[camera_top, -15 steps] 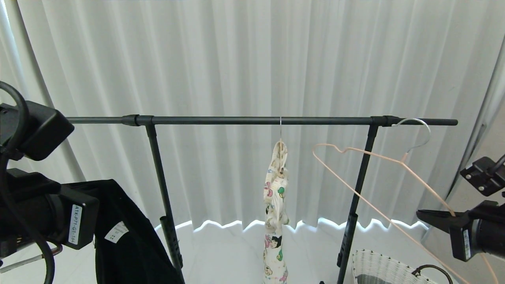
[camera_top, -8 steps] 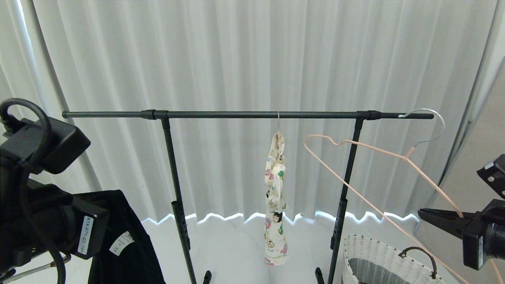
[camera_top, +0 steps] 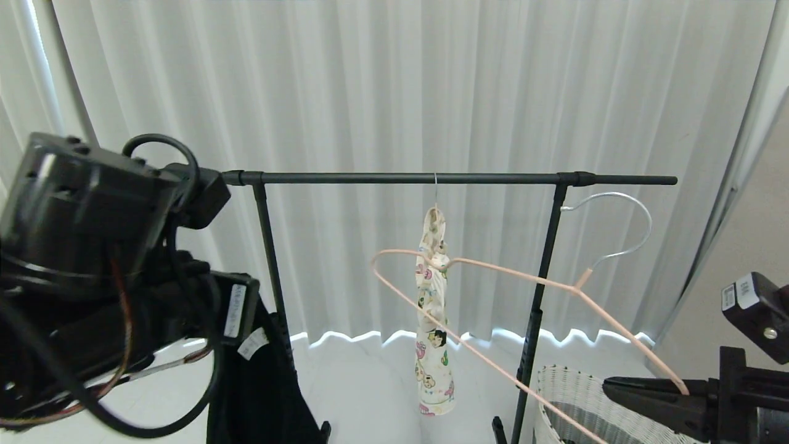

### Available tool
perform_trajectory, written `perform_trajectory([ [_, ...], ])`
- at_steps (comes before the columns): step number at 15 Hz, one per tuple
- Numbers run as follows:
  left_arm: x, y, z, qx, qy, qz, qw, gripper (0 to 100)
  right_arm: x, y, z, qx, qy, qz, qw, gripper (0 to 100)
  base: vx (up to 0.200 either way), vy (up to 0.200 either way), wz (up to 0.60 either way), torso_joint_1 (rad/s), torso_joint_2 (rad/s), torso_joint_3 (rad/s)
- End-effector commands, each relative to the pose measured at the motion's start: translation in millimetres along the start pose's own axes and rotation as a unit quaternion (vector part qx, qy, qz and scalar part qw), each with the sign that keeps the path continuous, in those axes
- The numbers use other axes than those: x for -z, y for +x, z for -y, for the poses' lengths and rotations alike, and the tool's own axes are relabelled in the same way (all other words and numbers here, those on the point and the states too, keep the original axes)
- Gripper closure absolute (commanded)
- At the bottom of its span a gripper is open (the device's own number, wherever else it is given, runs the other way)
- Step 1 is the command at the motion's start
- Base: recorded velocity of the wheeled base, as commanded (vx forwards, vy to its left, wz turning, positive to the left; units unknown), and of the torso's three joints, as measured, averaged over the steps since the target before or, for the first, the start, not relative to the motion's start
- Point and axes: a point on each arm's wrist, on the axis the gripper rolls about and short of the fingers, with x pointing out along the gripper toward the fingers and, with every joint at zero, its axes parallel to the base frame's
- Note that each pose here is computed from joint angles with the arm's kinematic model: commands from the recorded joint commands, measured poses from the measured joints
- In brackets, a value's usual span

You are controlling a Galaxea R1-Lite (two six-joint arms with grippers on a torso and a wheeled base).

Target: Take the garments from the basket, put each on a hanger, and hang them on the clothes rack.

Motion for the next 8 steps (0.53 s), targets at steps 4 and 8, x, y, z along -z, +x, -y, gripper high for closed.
perform_trajectory([
  [4,-29.0,46.5,28.3,-0.024,-0.045,-0.017,0.9985,100,-14.1,13.4,-27.3,-0.076,0.017,-0.013,0.9969,100,0.000,0.000,0.00,0.000,0.00,0.000],
  [8,-34.2,43.9,26.1,-0.025,-0.070,-0.007,0.9972,100,-17.8,27.8,-28.3,-0.073,0.019,-0.027,0.9968,100,0.000,0.000,0.00,0.000,0.00,0.000],
])
